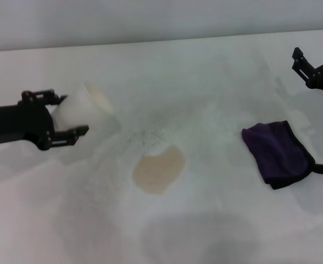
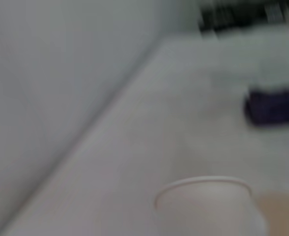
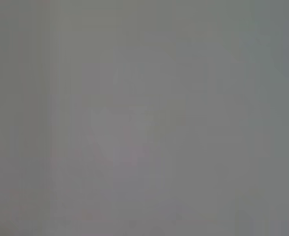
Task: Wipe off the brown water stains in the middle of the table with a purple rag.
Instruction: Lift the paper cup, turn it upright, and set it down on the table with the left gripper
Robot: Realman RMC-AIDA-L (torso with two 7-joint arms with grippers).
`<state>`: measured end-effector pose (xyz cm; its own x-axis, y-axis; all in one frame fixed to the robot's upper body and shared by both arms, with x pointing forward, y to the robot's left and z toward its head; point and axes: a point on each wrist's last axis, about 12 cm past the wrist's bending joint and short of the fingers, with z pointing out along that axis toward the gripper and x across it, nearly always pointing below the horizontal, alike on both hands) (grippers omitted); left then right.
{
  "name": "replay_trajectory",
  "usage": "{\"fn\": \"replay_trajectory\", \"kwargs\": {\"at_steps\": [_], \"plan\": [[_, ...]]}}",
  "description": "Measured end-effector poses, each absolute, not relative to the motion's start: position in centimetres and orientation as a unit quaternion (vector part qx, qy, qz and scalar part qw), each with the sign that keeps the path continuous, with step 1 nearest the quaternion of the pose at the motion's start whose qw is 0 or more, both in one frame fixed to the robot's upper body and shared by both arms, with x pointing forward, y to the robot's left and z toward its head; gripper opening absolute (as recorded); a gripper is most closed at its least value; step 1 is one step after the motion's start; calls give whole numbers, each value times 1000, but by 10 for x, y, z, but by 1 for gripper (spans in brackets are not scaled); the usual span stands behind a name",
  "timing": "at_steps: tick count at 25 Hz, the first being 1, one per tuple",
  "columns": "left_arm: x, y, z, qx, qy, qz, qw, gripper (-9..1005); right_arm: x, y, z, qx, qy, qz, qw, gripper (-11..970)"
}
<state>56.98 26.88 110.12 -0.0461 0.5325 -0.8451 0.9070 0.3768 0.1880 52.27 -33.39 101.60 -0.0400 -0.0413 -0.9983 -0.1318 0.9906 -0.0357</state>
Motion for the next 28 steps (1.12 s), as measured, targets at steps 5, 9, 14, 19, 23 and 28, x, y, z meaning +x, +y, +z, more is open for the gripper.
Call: {"fn": "replay_trajectory", "kwargs": {"at_steps": [5,9,14,19,23,28], "plan": [[561,275,1097,458,677,-237,525,734,520,-336,1017,-69,715,33,695,840],[548,277,1089,411,658,-273,569,728,517,-338,1017,-73,714,32,696,840],[530,280,1071,379,651,-276,597,729,517,-338,1018,-84,713,31,695,840],[508,285,1051,338,655,-282,614,730,517,-337,1018,-89,713,33,695,840],[484,291,1030,309,667,-260,626,729,519,-336,1018,-90,712,34,696,841],[469,292,1015,300,684,-248,617,729,521,-335,1020,-92,709,36,698,841]]}}
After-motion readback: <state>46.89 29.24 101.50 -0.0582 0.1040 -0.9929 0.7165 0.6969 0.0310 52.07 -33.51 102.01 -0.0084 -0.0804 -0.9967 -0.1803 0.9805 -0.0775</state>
